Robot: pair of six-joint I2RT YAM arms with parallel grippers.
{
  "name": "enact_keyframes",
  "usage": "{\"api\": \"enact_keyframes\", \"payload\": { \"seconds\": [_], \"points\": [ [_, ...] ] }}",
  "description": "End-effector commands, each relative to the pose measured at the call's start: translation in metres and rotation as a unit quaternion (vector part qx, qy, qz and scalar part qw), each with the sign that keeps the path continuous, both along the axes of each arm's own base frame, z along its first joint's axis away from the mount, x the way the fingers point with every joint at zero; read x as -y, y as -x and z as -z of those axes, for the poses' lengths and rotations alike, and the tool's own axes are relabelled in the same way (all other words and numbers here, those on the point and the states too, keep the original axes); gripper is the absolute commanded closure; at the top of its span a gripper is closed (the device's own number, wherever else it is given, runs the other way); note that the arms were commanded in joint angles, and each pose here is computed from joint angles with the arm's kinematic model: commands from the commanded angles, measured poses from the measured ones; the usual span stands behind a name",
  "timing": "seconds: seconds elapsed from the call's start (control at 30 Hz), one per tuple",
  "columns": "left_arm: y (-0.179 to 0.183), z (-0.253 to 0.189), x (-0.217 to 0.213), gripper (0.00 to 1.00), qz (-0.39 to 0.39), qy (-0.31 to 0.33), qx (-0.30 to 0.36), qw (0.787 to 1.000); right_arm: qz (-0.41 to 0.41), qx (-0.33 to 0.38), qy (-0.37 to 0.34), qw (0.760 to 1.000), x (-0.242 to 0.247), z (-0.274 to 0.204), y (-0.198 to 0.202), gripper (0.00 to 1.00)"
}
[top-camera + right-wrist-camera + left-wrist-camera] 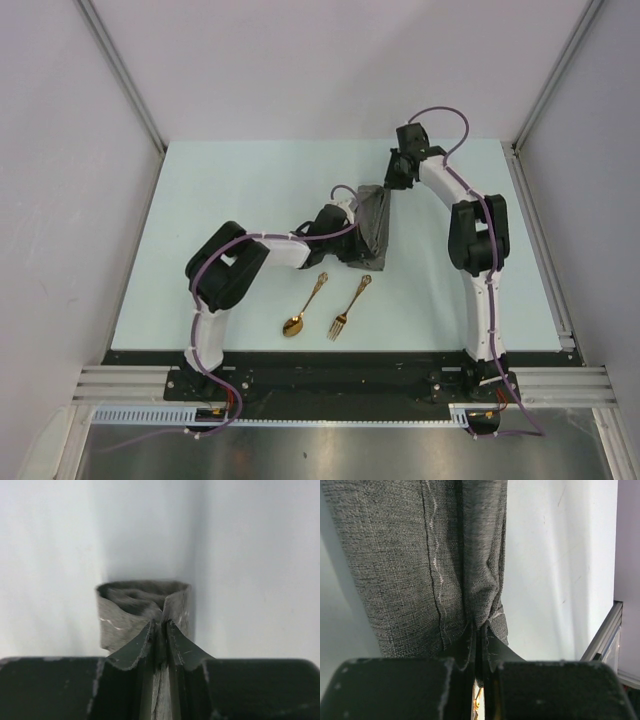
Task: Fold the napkin into a case and place the utensils inside
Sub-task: Fold the 2/3-rectangle-folded napkin at the center of the board.
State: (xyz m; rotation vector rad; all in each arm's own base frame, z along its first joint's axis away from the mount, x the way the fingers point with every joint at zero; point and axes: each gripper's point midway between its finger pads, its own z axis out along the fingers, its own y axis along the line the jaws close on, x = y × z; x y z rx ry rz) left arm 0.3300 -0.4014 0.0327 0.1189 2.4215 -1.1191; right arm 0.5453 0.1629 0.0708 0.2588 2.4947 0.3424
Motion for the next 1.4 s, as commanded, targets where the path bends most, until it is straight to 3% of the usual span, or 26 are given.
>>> {"api": "enact_keyframes", "payload": {
  "seconds": [0.0, 0.4, 0.63, 0.73, 1.07, 1.37],
  "points": [
    [0.016, -0.012, -0.001, 1.0, 0.027, 0.011, -0.009, 1.0, 0.007, 0.056, -0.011, 0.998, -0.01, -0.03, -0.029, 0.8],
    [0.022, -0.024, -0.003, 1.0, 0.027, 0.032, -0.009, 0.999, -0.008, 0.04, -0.043, 0.998, -0.027, -0.017, -0.025, 0.9],
    [0.021, -0.022, -0.001, 1.0, 0.023, 0.039, -0.019, 0.999, 0.024, 0.055, -0.027, 0.998, 0.006, -0.046, -0.012, 0.5],
    [0.021, -0.02, -0.002, 1.0, 0.022, 0.037, -0.019, 0.999, 0.046, 0.054, -0.022, 0.997, 0.03, -0.052, 0.0, 0.43],
    [0.019, -0.021, -0.004, 1.0, 0.02, 0.036, -0.017, 0.999, 0.07, 0.005, -0.094, 0.993, 0.057, -0.001, 0.03, 0.38],
    [0.02, -0.024, -0.002, 1.0, 0.024, 0.039, -0.017, 0.999, 0.068, 0.033, -0.156, 0.985, 0.048, -0.004, 0.03, 0.33]
  ]
}}
